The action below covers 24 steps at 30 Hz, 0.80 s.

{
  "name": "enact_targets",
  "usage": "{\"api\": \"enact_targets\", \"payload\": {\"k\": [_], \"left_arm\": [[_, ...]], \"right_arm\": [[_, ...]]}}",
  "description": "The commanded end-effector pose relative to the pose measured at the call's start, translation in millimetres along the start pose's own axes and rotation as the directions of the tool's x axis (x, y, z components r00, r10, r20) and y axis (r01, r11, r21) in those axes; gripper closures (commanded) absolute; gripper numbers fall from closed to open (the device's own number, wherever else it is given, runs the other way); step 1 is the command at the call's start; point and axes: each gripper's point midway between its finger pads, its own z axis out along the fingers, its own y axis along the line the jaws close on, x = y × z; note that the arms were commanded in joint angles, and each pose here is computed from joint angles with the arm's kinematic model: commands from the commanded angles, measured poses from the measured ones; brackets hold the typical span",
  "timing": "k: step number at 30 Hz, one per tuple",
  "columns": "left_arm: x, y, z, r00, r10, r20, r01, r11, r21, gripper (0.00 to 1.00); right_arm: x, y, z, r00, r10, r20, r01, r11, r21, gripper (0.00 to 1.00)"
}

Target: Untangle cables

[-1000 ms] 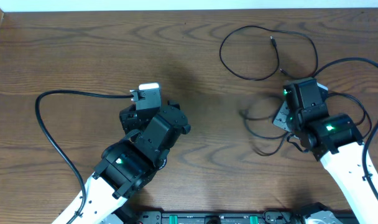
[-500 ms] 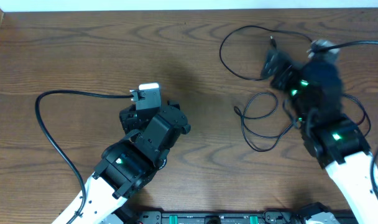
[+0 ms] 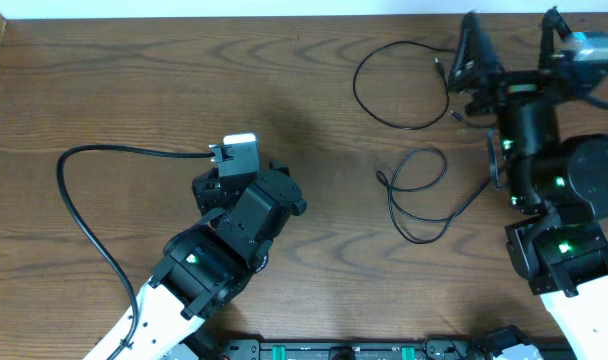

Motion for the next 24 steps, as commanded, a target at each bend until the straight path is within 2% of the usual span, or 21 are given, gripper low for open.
{"api": "enact_targets", "payload": {"k": [1, 4, 7, 9, 15, 20, 24], "left_arm": [[-4.8, 2.6, -0.4, 1.0, -0.014, 0.015, 0.014, 1.0, -0.017, 0.09], [-4.7, 2.7, -0.3, 1.0, -0.013, 0.015, 0.014, 1.0, -0.017, 0.1], [-4.7, 2.7, -0.3, 1.0, -0.014, 0.015, 0.014, 1.0, -0.017, 0.1], [-4.7, 2.7, -0.3, 1.0, -0.014, 0.015, 0.014, 1.0, -0.017, 0.1], [-4.9, 2.7, -0.4, 1.0, -0.014, 0.015, 0.014, 1.0, -0.017, 0.1], [-4.7, 2.7, -0.3, 1.0, -0.014, 0.015, 0.014, 1.0, -0.017, 0.1], [-4.7, 2.7, -0.3, 1.0, -0.014, 0.015, 0.014, 1.0, -0.017, 0.1]], "right_arm": [[20.8, -11.6, -0.6, 0.924, -0.369, -0.098, 0.374, 0.927, 0.034, 0.01], [47.9, -41.1, -8.6, 0.82, -0.502, -0.275, 0.544, 0.833, 0.1, 0.01], [63.8, -72.6, -23.7, 0.707, -0.555, -0.438, 0.669, 0.726, 0.159, 0.01], [66.2, -77.6, -33.9, 0.682, -0.561, -0.469, 0.683, 0.717, 0.137, 0.01], [58.0, -63.2, -68.9, 0.705, -0.572, -0.42, 0.622, 0.783, -0.024, 0.01], [37.3, -82.1, -103.6, 0.839, -0.365, -0.404, 0.438, 0.893, 0.103, 0.01], [40.0, -75.9, -121.7, 0.885, -0.236, -0.402, 0.291, 0.953, 0.081, 0.01]]}}
